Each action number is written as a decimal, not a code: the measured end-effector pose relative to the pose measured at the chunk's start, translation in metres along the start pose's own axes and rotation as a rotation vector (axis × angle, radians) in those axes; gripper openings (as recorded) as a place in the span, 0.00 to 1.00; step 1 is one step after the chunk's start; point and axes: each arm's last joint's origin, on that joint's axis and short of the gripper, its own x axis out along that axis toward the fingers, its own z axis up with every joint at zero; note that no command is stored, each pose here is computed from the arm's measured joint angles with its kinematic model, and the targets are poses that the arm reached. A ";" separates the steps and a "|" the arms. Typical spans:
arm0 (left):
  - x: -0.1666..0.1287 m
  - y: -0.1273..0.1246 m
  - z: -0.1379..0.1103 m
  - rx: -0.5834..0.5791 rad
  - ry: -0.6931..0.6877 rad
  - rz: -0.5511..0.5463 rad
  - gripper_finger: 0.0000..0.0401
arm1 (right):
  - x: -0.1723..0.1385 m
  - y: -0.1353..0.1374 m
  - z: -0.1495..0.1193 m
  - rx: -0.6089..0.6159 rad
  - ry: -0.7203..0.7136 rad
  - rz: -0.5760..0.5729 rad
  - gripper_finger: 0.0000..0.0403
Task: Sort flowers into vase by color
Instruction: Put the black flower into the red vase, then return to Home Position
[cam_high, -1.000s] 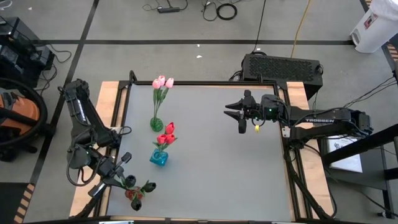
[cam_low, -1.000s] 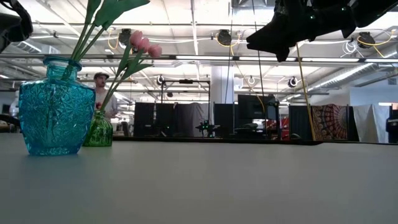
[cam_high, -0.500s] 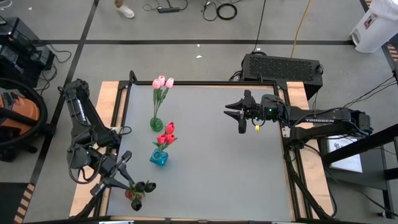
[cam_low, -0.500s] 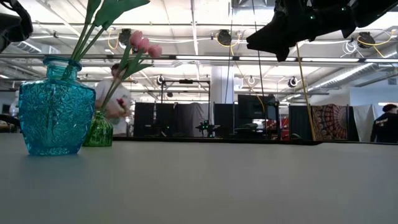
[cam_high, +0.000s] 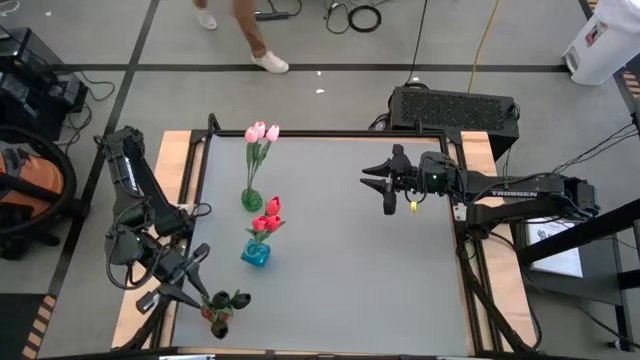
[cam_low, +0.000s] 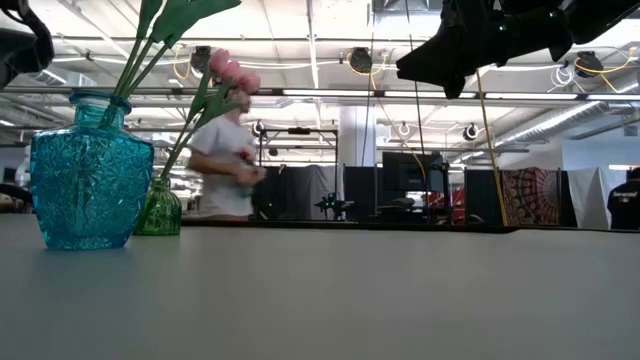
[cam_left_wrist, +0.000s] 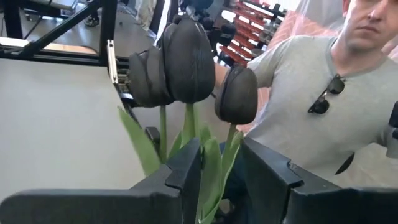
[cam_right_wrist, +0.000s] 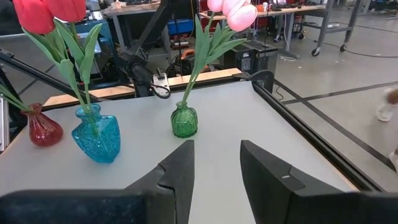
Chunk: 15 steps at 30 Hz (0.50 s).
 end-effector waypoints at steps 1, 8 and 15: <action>-0.002 0.001 0.000 0.002 0.004 0.002 0.29 | 0.000 0.000 0.000 0.000 0.000 0.000 0.30; -0.016 0.010 0.002 0.020 -0.005 0.085 0.29 | 0.000 0.000 0.000 0.004 0.000 0.000 0.30; -0.029 0.019 0.004 0.066 -0.030 0.183 0.30 | 0.000 0.000 0.000 0.004 0.000 0.000 0.30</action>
